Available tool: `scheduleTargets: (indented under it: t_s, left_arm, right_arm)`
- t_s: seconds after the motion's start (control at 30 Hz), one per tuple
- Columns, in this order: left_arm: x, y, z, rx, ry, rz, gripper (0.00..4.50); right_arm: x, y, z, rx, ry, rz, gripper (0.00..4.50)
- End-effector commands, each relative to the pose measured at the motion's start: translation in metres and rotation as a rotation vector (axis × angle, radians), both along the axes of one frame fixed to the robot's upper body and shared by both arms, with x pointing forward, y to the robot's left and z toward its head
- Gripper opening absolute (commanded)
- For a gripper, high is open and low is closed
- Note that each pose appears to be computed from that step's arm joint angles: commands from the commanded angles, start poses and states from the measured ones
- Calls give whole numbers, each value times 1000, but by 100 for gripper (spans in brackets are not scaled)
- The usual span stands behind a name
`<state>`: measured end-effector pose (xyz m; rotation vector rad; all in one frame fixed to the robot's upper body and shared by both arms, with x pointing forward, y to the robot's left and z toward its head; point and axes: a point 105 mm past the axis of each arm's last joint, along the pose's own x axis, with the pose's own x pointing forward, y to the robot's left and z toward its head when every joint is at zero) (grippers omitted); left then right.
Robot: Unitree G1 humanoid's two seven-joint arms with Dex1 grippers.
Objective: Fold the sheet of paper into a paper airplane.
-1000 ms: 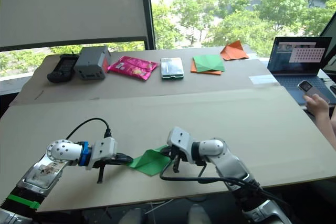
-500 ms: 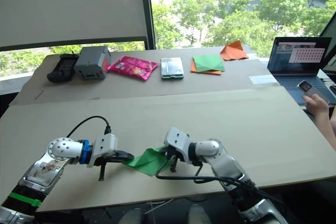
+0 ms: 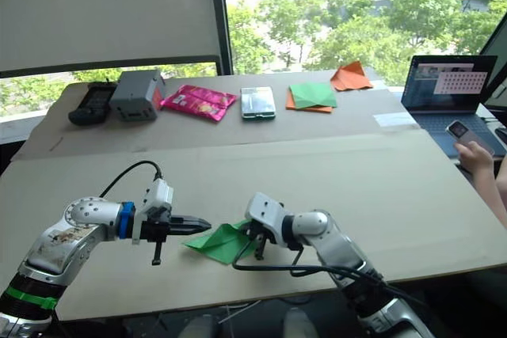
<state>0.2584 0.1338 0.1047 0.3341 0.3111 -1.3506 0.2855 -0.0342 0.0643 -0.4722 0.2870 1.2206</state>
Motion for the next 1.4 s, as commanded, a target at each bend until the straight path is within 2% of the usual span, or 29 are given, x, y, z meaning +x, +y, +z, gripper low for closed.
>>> scheduleTargets:
  t_s: [0.03, 0.17, 0.37, 0.6, 0.8, 1.1, 1.17, 1.3, 1.4]
  left_arm:
    - [2, -3, -5, 25, -47, -9, 3]
    - [7, -5, -10, 42, -63, 8, 3]
    - [11, 0, -32, 156, -85, 4, 3]
    - [9, -2, -43, 184, -93, -7, 3]
    - [9, -2, -45, 192, -95, -9, 0]
    - [11, 1, -45, 202, -100, -5, 0]
    - [11, 1, -45, 204, -100, -6, 0]
    - [10, 2, -45, 208, -102, -10, 0]
    - [10, 1, -44, 208, -105, -12, 0]
  right_arm:
    - [5, -4, -1, -22, 0, -33, 0]
    - [4, -3, 5, -9, -7, -30, 0]
    - [7, -3, 14, 6, -30, -43, 0]
    - [8, 0, 25, 33, -48, -65, 0]
    - [13, 1, 43, 112, -70, -103, 193]
    - [4, 5, 79, 254, -119, -74, 193]
    - [-5, 9, 74, 243, -110, -40, 143]
    - [-15, 14, 49, 180, -65, -8, 9]
    - [-12, 16, 33, 144, -37, -28, 4]
